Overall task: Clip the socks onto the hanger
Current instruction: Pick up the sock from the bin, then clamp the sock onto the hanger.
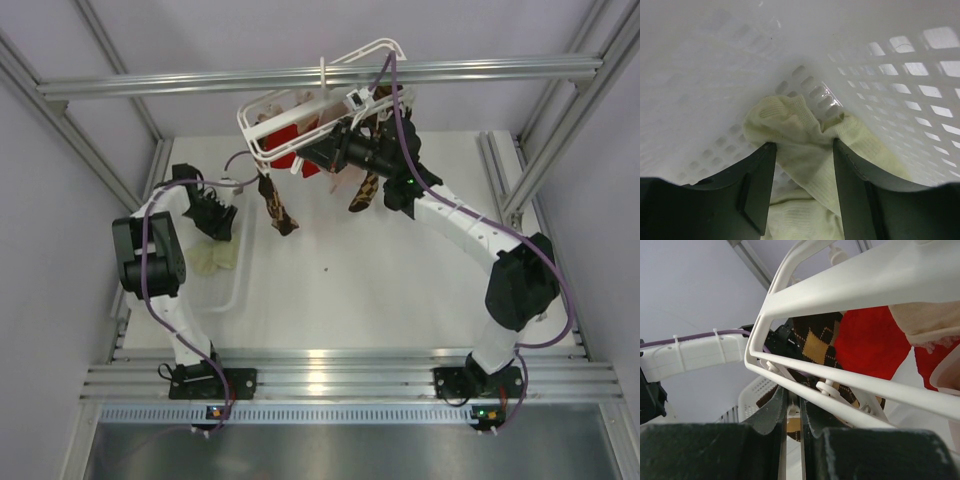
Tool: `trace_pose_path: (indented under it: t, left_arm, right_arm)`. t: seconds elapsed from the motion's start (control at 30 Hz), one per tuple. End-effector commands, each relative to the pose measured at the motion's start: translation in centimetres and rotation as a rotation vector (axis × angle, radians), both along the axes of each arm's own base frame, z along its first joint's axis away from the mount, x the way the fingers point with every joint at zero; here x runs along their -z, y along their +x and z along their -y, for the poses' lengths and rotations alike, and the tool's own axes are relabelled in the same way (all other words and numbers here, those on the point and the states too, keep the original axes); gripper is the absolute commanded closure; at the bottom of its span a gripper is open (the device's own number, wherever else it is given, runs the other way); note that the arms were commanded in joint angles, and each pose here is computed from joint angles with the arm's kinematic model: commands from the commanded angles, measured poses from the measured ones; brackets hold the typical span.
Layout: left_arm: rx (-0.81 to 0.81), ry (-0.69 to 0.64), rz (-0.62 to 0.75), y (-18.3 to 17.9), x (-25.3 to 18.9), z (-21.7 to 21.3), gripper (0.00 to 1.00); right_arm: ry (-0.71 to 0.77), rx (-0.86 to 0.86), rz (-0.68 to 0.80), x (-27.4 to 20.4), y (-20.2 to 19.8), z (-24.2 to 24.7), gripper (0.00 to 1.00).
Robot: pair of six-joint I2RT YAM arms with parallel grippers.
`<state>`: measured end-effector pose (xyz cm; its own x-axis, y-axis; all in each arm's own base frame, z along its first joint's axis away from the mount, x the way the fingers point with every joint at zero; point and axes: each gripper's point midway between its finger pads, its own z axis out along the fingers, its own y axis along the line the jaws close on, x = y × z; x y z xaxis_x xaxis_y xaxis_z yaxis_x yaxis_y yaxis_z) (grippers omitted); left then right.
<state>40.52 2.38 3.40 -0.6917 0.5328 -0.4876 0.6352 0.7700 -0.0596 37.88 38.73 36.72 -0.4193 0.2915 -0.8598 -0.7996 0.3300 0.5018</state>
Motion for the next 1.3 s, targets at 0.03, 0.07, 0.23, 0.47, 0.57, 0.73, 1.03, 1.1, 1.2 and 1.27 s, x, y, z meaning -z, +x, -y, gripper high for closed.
trace_pose_path:
  t: [0.03,0.07,0.23,0.47,0.57,0.73,1.03,1.1,1.2,1.27]
  left_arm:
    - [0.077,-0.017,0.049,1.3,0.2,0.2,0.46]
    - [0.082,-0.016,0.034,1.1,0.8,0.2,0.53]
    - [0.102,-0.036,0.002,-0.2,0.9,0.7,0.80]
    - [0.000,-0.155,0.050,-1.5,-4.0,1.2,1.00]
    - [-0.042,-0.227,0.119,-2.1,-7.5,1.1,1.00]
    - [-0.102,-0.343,0.261,-3.8,-13.6,1.3,1.00]
    - [0.028,-0.488,0.642,-9.1,-25.5,6.1,1.00]
    - [0.047,-0.530,0.692,-10.0,-26.4,7.2,1.00]
    - [0.108,-0.583,0.712,-12.3,-28.1,10.3,1.00]
    - [0.114,-0.615,0.686,-12.7,-28.5,11.9,1.00]
  right_arm:
    - [0.027,0.051,0.056,-2.5,1.5,0.9,1.00]
    - [0.028,0.054,0.057,-2.6,1.5,1.0,1.00]
    - [0.026,0.061,0.053,-2.4,1.7,0.9,1.00]
    - [0.033,0.082,0.055,-2.7,2.1,1.1,1.00]
    - [0.038,0.093,0.052,-3.0,2.1,1.2,1.00]
    - [0.044,0.118,0.047,-3.3,2.2,1.7,1.00]
    - [0.059,0.112,0.040,-3.7,1.6,1.9,1.00]
    - [0.065,0.107,0.040,-4.0,1.3,2.0,1.00]
    - [0.072,0.095,0.025,-4.1,0.9,2.0,1.00]
    - [0.077,0.086,0.012,-4.0,0.7,1.9,1.00]
